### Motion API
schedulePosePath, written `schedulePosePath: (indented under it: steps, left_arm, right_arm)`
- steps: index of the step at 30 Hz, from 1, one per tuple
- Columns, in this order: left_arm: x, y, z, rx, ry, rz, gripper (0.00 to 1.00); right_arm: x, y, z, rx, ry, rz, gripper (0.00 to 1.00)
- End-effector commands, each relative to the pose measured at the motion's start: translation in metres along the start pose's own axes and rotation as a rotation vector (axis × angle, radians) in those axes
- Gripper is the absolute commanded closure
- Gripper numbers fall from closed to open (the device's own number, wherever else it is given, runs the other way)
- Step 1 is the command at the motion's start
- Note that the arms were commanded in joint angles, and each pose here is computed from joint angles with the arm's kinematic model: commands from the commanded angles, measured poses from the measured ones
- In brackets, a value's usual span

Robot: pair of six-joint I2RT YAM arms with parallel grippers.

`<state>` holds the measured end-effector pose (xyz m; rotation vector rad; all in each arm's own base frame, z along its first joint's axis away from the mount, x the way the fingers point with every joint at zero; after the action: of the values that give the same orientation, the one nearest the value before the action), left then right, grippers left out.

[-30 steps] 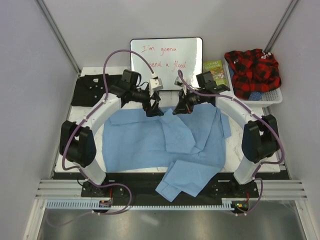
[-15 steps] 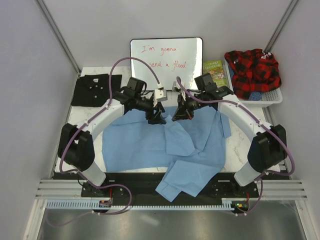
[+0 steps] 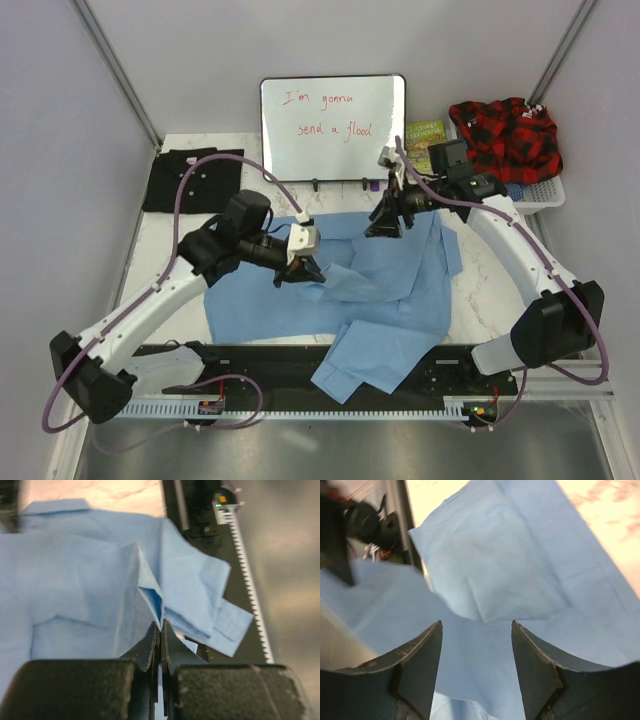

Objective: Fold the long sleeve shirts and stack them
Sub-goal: Fold the shirt

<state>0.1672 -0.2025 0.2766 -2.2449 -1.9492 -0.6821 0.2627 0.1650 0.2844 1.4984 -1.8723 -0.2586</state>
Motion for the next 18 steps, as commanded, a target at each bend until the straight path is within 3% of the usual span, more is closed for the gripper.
schedulePosePath:
  steps: [1,9,11,14,18]
  left_arm:
    - [-0.011,-0.045,-0.023,0.012,0.009,0.092,0.98]
    - [-0.041,-0.047,-0.04,0.156,0.031,0.145,0.98]
    - [-0.041,-0.037,-0.038,0.176,0.065,0.087,0.98]
    - [-0.023,-0.002,-0.034,0.301,0.004,-0.016,0.98]
    - [-0.004,0.024,0.006,0.469,0.028,-0.15,0.98]
  right_arm:
    - [0.016,-0.024,-0.006,-0.089,-0.06,0.049,0.34]
    - [0.005,-0.077,-0.005,-0.119,-0.009,0.156,0.35]
    - [-0.001,-0.088,-0.003,-0.136,0.011,0.155,0.36]
    - [-0.003,-0.099,0.003,-0.155,0.032,0.17,0.36]
    - [-0.003,-0.108,0.005,-0.175,0.044,0.203,0.33]
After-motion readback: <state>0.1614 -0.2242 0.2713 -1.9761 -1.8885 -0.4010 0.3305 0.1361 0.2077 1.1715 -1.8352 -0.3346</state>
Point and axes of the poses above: each gripper's point midway between its finger pads, its own x axis back along the fingers, its own y axis along the line the jaws close on, z = x × y, the point moved 8 cm from there along x, back along the fingers, and after that the axes turned 15 degrees about -x, right-handed, at the moved point
